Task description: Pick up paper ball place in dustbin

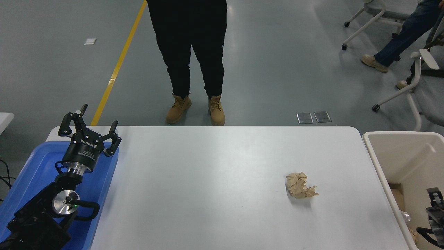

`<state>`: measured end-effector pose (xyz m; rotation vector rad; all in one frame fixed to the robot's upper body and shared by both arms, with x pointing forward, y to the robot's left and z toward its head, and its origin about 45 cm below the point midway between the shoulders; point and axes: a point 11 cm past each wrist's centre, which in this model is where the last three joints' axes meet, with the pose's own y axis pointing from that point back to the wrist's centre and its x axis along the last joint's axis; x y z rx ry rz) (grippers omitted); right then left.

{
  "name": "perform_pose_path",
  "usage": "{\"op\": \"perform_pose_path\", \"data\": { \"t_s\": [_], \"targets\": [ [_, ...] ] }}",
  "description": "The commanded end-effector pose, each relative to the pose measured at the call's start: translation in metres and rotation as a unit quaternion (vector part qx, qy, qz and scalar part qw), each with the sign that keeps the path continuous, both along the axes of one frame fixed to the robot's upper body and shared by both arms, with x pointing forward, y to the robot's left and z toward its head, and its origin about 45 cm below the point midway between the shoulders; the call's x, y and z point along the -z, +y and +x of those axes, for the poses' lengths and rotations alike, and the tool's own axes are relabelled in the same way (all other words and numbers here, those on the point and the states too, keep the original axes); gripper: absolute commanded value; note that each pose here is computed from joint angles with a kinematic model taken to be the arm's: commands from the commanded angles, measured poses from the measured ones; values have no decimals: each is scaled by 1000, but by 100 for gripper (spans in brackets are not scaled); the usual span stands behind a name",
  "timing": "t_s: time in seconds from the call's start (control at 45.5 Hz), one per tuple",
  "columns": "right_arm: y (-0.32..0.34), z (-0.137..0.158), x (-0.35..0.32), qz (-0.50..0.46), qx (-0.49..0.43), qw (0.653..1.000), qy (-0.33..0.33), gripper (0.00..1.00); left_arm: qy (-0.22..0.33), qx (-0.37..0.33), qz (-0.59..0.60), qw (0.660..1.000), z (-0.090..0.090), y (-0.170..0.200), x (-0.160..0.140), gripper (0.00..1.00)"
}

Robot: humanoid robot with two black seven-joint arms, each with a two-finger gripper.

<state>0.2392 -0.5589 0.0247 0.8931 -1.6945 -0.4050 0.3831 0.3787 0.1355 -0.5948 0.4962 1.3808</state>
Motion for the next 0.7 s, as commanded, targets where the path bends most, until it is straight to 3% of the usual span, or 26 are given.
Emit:
{"op": "perform_pose_path", "data": {
  "t_s": [0.0,0.681],
  "targets": [
    [14,1,9,5,-2,1000,0,100,0,0,1,1000,0,0,0,98],
    [19,8,9,10,-7,1000,-5,100,0,0,1,1000,0,1,0,98]
  ]
}}
